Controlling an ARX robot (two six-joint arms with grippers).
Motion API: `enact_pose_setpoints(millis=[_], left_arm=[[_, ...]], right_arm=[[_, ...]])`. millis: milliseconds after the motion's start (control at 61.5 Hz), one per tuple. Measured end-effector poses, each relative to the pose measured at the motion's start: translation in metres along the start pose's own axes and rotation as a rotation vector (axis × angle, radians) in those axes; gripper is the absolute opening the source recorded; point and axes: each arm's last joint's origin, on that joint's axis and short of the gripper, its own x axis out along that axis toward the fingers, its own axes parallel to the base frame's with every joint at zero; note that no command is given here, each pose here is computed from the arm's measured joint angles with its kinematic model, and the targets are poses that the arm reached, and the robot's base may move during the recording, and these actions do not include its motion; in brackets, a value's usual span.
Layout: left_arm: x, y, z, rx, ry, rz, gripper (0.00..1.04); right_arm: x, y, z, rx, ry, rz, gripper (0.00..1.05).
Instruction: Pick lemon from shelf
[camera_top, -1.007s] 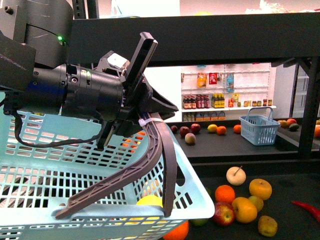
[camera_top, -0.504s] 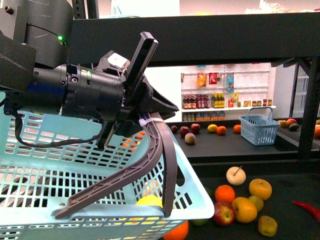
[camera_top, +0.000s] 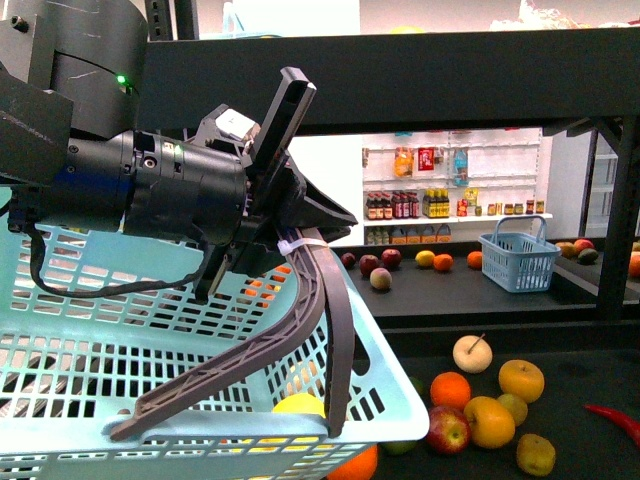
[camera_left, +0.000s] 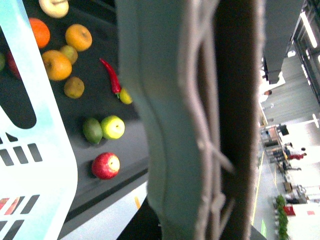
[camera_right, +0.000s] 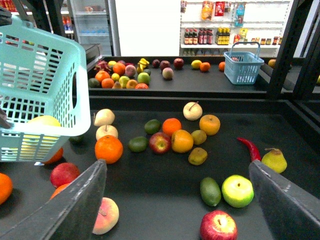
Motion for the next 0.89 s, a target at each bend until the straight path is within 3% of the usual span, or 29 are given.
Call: enact_pose_setpoints(millis=[81, 292, 487, 666, 894], left_arm=[[0.0, 0.0, 0.003, -0.025, -0.14, 0.022, 0.07], [-0.024, 0.019, 0.028, -0.148, -0.382, 0.13, 0.07], [-0.076, 0.055, 0.054, -0.289, -0.657, 0.208, 0.07], [-0.131, 0.081, 0.077, -0.387, -0.877, 0.196, 0.07], [-0.176, 0.096, 0.095, -0.416, -1.009, 0.139, 0.07]], right_arm=[[0.0, 0.0, 0.0, 0.0, 0.0, 0.0, 1.04], [0.0, 0.0, 0.0, 0.0, 0.0, 0.0, 1.02], [0.0, 0.0, 0.0, 0.0, 0.0, 0.0, 1.02], [0.0, 0.0, 0.0, 0.0, 0.0, 0.0, 1.02], [0.0, 0.0, 0.0, 0.0, 0.0, 0.0, 1.02]])
